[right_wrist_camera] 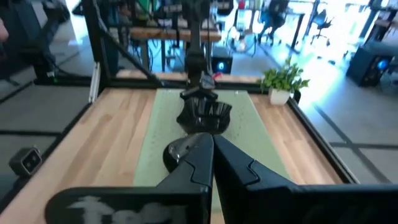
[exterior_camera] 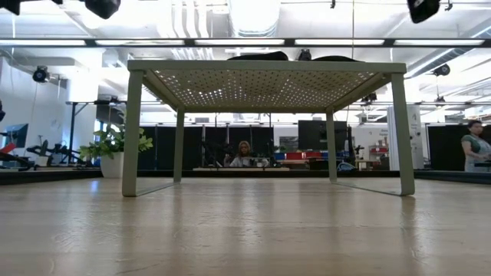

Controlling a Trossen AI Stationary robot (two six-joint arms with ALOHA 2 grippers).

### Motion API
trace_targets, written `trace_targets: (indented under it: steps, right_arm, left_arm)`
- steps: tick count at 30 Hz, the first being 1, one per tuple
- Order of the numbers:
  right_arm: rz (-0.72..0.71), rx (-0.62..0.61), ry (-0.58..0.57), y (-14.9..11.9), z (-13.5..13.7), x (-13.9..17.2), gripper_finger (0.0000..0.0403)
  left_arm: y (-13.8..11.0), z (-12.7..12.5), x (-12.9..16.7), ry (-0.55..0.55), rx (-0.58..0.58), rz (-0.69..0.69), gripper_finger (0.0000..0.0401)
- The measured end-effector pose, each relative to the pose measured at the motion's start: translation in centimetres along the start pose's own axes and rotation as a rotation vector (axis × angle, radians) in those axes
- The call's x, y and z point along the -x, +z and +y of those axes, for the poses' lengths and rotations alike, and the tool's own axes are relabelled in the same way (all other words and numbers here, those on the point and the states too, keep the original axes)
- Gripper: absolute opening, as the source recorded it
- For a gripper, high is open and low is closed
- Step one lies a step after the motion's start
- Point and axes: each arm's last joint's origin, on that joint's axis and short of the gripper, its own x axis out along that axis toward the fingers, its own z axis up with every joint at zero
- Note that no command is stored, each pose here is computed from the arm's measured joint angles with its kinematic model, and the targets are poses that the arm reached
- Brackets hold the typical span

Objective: Pick & Place Mini shaped plates
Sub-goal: Return to Home Position

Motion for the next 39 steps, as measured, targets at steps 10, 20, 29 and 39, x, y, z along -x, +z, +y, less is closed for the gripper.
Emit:
trace_targets:
  steps: [10,20,29,39]
  right_arm:
    - [-0.14,0.015,-0.006,-0.2,0.3,3.3,0.0008]
    - [-0.261,0.026,-0.009,-0.9,0.5,5.6,0.0008]
    - [-0.349,0.033,-0.011,-2.6,0.7,6.9,0.0008]
    - [-0.318,0.035,-0.009,-3.0,0.6,6.0,0.0008]
  left_arm:
    - [-1.5,-0.4,1.6,0.005,0.012,-0.054,0.0]
    - [-1.7,-0.6,3.3,0.011,0.015,-0.12,0.0]
    - [-1.6,-0.8,4.7,0.017,0.004,-0.184,0.0]
    - [-1.5,-0.9,6.3,0.021,0.001,-0.233,0.0]
